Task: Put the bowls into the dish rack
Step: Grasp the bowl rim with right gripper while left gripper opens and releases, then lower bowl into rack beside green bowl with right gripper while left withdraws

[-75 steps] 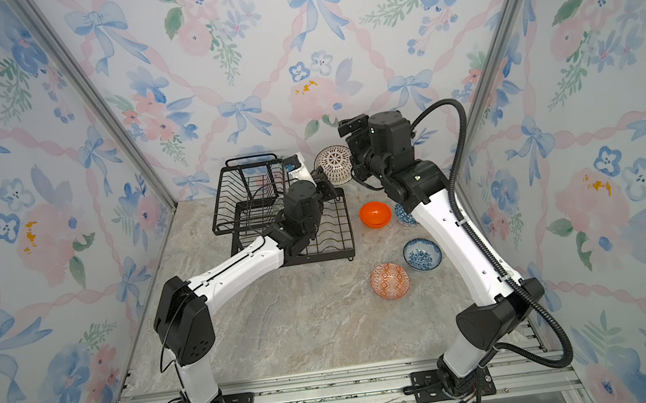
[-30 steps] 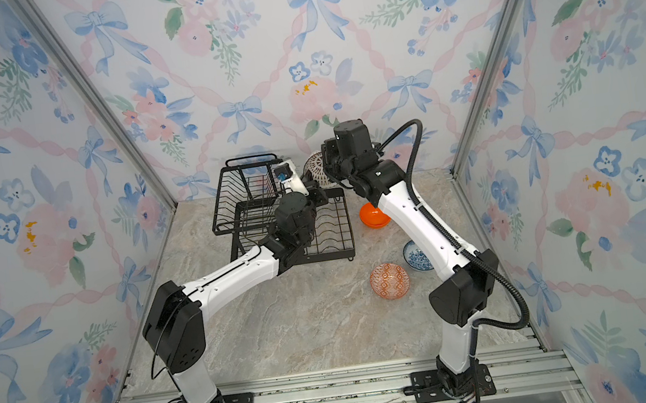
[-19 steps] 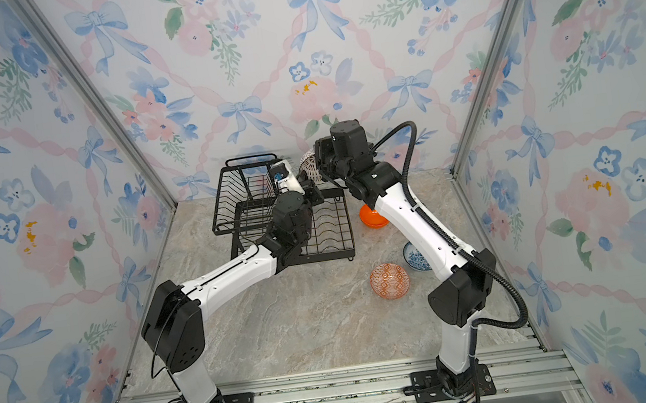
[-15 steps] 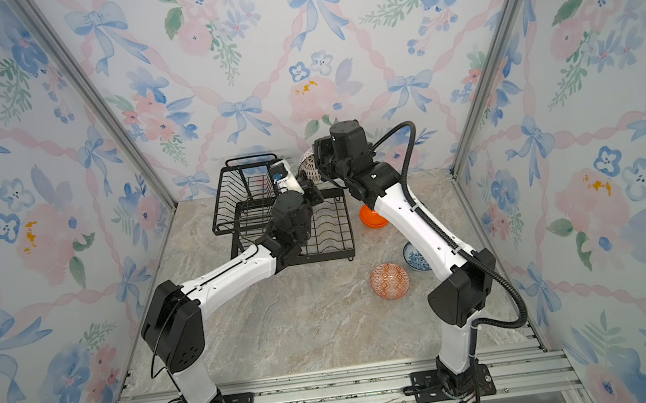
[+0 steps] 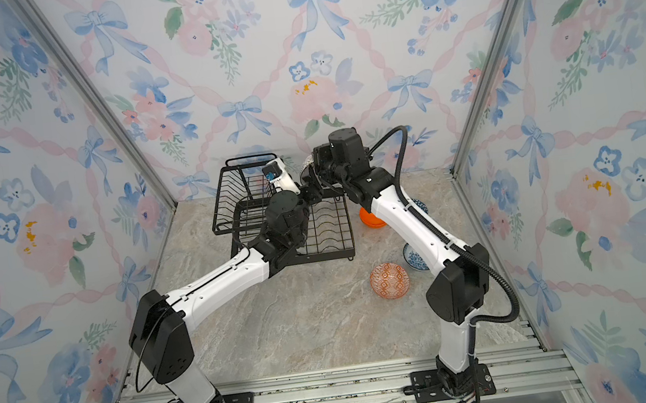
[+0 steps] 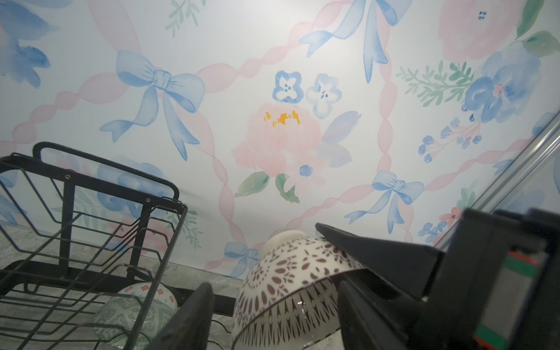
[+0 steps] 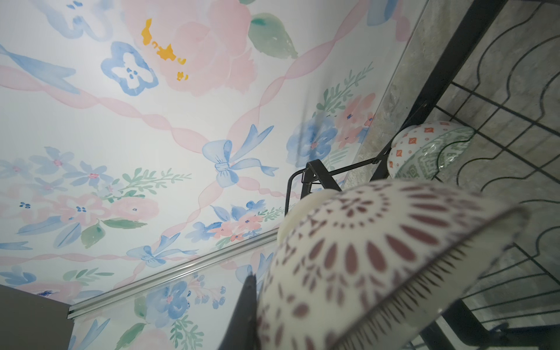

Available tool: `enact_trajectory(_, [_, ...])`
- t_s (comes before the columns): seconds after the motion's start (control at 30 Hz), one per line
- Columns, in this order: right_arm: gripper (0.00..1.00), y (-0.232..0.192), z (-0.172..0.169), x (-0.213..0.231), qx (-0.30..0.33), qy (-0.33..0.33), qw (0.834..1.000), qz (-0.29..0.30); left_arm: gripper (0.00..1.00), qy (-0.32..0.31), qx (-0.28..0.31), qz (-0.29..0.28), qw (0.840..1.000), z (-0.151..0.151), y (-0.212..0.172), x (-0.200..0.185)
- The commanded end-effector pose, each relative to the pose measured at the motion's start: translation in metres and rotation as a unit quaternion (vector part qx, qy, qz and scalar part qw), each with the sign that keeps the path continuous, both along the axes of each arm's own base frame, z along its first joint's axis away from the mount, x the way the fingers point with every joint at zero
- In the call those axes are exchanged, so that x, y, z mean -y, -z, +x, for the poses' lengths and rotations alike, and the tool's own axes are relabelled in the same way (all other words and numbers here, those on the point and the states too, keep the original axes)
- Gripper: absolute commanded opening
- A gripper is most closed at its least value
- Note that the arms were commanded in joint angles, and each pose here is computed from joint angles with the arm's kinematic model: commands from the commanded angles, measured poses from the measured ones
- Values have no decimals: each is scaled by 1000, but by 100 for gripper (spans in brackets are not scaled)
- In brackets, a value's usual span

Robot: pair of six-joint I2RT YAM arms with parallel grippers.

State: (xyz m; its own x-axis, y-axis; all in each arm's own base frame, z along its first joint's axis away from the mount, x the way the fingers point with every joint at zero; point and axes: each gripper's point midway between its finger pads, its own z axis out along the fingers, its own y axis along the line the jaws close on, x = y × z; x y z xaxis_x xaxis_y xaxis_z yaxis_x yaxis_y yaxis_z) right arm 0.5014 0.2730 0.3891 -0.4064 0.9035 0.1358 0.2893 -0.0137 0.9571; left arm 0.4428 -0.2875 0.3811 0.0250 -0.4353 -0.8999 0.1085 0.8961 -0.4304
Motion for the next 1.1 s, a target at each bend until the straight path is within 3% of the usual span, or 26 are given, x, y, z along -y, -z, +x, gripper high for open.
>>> enact_trajectory(0.0, [0,-22,7,10,48,0,999,6,91,0,-4,-2,1000,-12,-8,-5])
enact_trajectory(0.03, [0,-21,8,12,49,1,999,6,98,4,-7,0,1000,-14,-8,-4])
enact_trajectory(0.33, [0,-14,24,46,77,9,997,-5,98,39,-74,23,996,-37,7,-4])
enact_trajectory(0.53, [0,2,31,79,59,31,995,-76,98,79,-123,77,986,-54,17,-7])
enact_trajectory(0.73, [0,20,36,69,53,0,991,-125,98,108,-156,106,976,-64,18,-18])
enact_trajectory(1.07, [0,43,34,29,84,-49,975,-198,98,125,-181,73,973,-44,22,-43])
